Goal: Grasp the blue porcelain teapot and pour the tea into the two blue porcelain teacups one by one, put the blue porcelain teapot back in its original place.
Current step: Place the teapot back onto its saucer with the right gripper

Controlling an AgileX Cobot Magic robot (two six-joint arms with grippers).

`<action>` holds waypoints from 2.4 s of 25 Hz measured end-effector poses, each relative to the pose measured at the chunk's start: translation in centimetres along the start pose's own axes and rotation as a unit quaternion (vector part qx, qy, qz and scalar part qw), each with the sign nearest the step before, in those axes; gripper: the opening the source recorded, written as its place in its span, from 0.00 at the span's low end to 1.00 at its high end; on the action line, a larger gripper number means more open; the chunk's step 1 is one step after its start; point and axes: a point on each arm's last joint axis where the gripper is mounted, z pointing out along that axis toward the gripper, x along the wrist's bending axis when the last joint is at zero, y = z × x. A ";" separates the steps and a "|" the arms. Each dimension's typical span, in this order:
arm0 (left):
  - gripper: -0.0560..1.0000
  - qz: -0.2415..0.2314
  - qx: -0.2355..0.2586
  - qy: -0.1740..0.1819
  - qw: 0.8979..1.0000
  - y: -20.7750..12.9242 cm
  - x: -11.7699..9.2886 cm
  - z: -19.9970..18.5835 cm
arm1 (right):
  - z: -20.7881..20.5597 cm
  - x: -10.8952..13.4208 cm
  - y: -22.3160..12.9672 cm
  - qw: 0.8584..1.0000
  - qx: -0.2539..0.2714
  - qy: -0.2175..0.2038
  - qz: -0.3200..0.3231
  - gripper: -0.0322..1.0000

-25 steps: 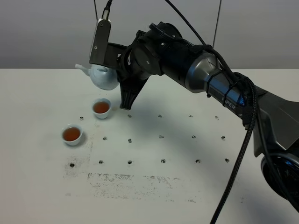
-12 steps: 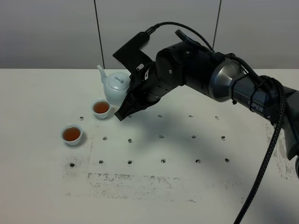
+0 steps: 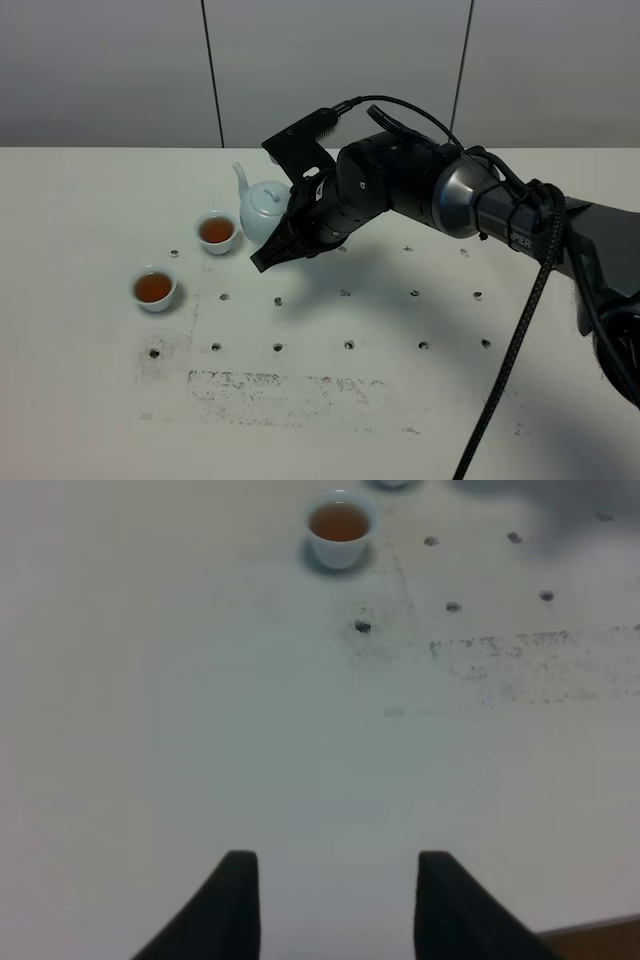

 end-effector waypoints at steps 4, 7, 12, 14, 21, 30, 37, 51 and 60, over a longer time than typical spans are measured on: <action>0.45 0.000 0.000 0.000 1.000 0.0 0.0 0.0 | 1.0 -0.3 -0.6 1.000 0.009 0.001 0.011 0.10; 0.45 0.000 0.000 0.000 1.000 0.0 0.0 0.0 | 1.3 -0.4 -0.7 1.000 0.012 0.002 0.016 0.10; 0.45 0.000 0.000 0.000 1.000 0.0 0.0 0.0 | 1.5 -0.5 -0.8 1.000 0.012 0.002 0.016 0.10; 0.45 0.000 0.000 0.000 1.000 0.0 0.0 0.0 | 1.0 -0.4 -0.6 1.000 0.012 0.002 0.016 0.10; 0.45 0.000 0.000 0.000 1.000 0.0 0.0 0.0 | -4.1 -1.5 0.9 1.000 0.003 -0.008 0.013 0.10; 0.45 0.000 0.000 0.000 1.000 0.0 0.0 0.0 | -7.1 -3.6 -2.0 0.998 0.012 -0.027 0.048 0.10; 0.45 0.000 0.000 0.000 1.000 0.0 0.0 0.0 | -6.9 -3.4 -7.0 0.995 0.043 -0.026 0.085 0.10; 0.45 0.000 0.000 0.000 1.000 0.0 0.0 0.0 | -6.8 -5.6 -11.3 0.985 0.060 -0.054 0.152 0.10; 0.45 0.000 0.000 0.000 1.000 0.0 0.0 0.0 | -6.2 -7.0 -12.1 0.981 0.070 -0.067 0.169 0.10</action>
